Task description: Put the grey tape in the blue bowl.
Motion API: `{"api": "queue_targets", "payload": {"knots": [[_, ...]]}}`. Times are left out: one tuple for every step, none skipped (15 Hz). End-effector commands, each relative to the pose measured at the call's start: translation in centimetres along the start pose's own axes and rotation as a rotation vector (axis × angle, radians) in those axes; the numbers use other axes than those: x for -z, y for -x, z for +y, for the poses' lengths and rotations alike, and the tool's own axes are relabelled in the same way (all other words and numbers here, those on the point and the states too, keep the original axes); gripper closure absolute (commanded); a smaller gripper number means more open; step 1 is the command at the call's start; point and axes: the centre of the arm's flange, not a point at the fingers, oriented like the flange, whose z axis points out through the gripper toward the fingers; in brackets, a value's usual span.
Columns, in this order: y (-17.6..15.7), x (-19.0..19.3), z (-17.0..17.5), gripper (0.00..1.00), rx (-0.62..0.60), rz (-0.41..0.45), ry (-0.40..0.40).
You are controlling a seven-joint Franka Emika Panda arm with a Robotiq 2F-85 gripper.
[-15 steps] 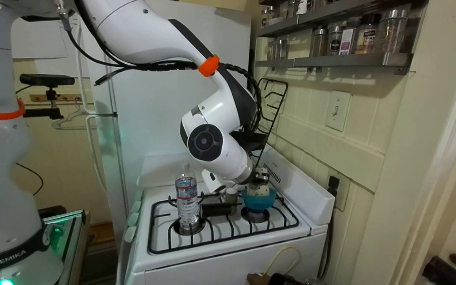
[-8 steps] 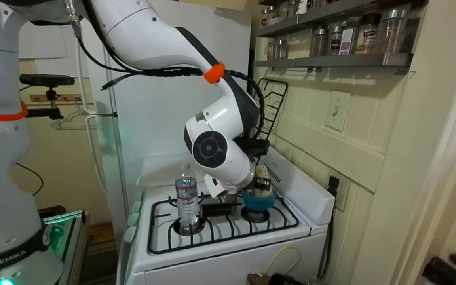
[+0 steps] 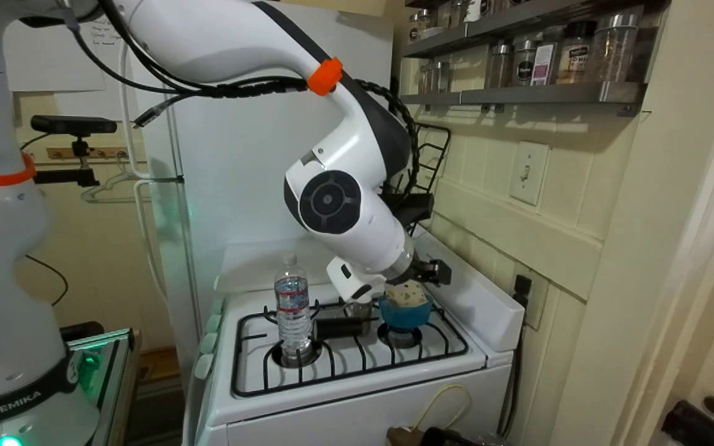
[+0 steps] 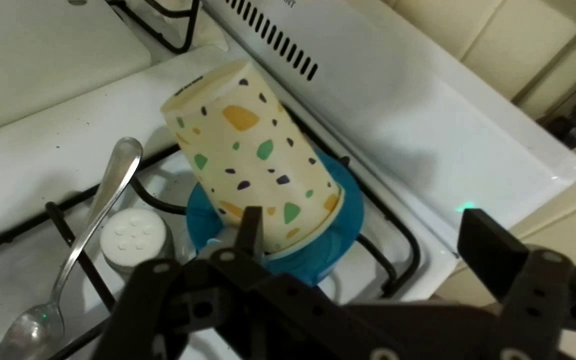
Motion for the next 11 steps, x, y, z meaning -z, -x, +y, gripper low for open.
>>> {"api": "queue_targets", "payload": {"knots": [[2.7, 5.3, 0.7, 0.00, 0.099, -0.025, -0.016], [3.9, 6.1, 1.5, 0.00, 0.162, -0.020, 0.005], [4.9, 6.7, 2.2, 0.00, 0.231, -0.006, 0.024], [6.0, 7.4, 3.2, 0.00, 0.283, 0.014, 0.032], [6.7, 8.4, 4.5, 0.00, 0.341, 0.031, 0.029], [7.3, 9.4, 5.2, 0.00, 0.398, 0.039, 0.033], [7.4, 10.1, 6.1, 0.00, 0.453, 0.053, 0.032], [7.9, 10.8, 6.7, 0.00, 0.509, 0.060, 0.036], [8.3, 11.4, 7.3, 0.00, 0.567, 0.059, 0.036], [8.8, 11.7, 7.7, 0.00, 0.620, 0.050, 0.033], [8.5, 9.3, 5.4, 0.00, 0.527, 0.045, 0.045]]}}
